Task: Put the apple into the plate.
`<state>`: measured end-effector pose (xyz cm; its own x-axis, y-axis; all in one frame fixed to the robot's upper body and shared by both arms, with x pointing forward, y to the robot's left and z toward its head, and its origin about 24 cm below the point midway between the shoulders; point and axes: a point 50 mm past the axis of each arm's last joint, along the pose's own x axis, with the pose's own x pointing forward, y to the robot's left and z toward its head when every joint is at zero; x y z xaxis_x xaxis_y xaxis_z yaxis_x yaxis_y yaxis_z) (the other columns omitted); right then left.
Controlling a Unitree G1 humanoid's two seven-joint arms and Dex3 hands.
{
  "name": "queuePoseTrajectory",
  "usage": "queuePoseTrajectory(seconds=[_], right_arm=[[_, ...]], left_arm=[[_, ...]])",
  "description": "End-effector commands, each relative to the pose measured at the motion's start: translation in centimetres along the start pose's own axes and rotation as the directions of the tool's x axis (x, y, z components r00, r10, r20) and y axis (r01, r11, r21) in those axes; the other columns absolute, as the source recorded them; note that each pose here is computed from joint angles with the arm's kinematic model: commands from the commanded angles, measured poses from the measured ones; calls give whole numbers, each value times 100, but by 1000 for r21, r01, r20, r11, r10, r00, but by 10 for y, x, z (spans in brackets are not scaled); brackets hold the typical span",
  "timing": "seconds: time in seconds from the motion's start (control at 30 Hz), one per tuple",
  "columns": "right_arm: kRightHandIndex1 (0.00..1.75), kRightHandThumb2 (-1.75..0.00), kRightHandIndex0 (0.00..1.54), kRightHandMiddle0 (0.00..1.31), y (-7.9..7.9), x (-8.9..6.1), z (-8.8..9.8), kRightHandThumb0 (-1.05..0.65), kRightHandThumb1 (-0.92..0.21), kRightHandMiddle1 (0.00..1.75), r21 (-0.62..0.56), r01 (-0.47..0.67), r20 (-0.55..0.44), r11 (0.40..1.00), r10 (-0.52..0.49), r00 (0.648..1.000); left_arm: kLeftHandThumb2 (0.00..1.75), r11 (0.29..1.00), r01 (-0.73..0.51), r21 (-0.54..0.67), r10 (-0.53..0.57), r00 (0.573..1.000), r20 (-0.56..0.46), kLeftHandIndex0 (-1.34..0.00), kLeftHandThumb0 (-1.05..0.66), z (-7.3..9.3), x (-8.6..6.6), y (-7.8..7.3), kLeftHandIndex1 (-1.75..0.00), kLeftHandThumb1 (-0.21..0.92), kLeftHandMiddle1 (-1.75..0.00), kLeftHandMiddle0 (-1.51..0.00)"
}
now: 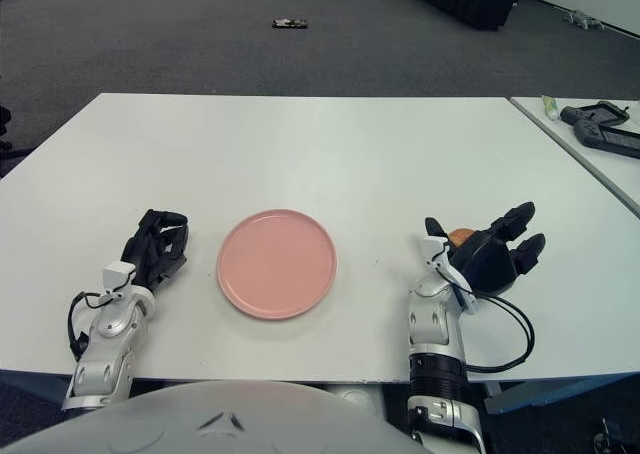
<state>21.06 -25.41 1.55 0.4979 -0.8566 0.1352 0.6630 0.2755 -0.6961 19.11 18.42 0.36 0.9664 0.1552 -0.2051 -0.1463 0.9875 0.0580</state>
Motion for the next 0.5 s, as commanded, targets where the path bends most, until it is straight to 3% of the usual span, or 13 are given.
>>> queuePoseTrajectory(seconds=[0.0,0.47], right_arm=[[0,-37,0,0,-3,2,3,-105,-61,0,8,-29,-1,1000,29,1000],[0,-34,0,0,-8,-1,1,-105,-60,0,-84,-280,8,956,281,960]], left_arm=[[53,1000,-17,18,18,998,-68,-19,-35,-12,-6,6,-175,92,-129,-40],[53,1000,-23,13,24,997,-78,-19,-35,-12,-7,6,-175,92,-127,-41]])
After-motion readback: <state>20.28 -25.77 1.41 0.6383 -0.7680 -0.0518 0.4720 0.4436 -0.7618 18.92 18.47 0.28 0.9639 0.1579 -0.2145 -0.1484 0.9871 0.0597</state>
